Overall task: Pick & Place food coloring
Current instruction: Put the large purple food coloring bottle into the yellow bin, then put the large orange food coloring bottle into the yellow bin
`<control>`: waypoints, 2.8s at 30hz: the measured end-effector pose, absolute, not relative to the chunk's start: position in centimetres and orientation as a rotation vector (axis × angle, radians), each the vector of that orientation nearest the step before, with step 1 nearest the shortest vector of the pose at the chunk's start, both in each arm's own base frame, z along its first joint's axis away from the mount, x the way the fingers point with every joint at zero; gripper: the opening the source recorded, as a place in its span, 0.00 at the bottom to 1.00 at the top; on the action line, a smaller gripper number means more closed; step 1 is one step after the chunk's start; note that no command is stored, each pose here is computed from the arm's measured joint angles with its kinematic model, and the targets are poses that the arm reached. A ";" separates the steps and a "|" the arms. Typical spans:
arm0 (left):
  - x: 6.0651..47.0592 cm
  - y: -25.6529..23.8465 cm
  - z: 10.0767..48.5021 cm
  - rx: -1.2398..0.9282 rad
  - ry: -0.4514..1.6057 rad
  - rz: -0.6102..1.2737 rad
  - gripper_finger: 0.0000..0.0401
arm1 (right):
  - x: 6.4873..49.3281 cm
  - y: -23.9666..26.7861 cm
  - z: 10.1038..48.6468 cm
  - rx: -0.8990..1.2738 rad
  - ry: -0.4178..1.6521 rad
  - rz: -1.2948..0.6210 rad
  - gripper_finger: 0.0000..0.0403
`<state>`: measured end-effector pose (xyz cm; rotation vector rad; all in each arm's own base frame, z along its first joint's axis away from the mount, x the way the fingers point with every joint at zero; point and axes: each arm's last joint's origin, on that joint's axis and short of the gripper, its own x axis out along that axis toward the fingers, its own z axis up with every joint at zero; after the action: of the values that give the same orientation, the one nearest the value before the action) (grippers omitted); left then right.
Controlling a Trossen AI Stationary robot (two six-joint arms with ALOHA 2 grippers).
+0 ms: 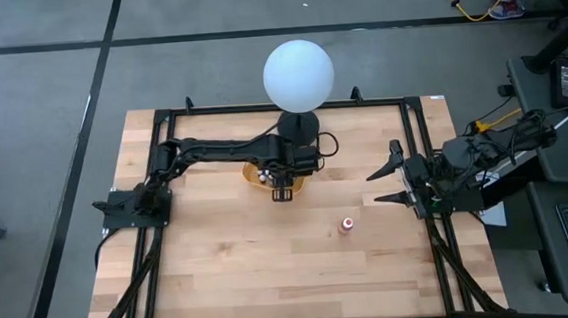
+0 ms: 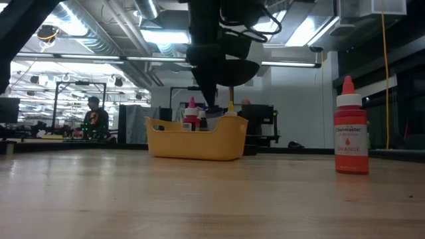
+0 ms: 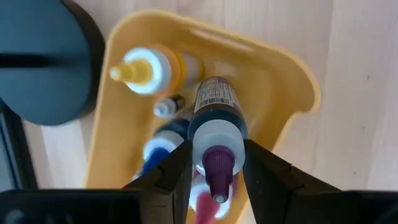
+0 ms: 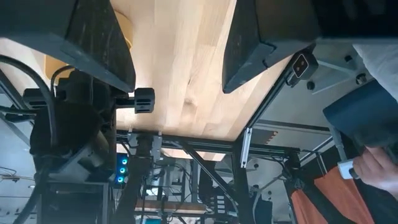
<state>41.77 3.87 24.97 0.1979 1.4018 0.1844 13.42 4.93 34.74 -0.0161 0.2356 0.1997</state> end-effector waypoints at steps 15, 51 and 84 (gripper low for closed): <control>42.4 4.5 23.3 0.222 1.434 0.165 0.33 | 13.4 4.9 34.5 -0.024 0.260 0.199 0.60; 40.4 3.1 34.8 0.288 1.347 0.342 0.47 | 14.1 5.5 31.3 -0.021 0.586 0.212 0.60; 33.7 -1.7 43.1 0.292 1.046 0.486 0.46 | 23.9 7.8 19.1 0.178 1.061 0.065 0.46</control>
<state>33.72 -1.72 43.05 0.2924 1.0465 0.4855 23.90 7.82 19.09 0.1781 1.0608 0.0649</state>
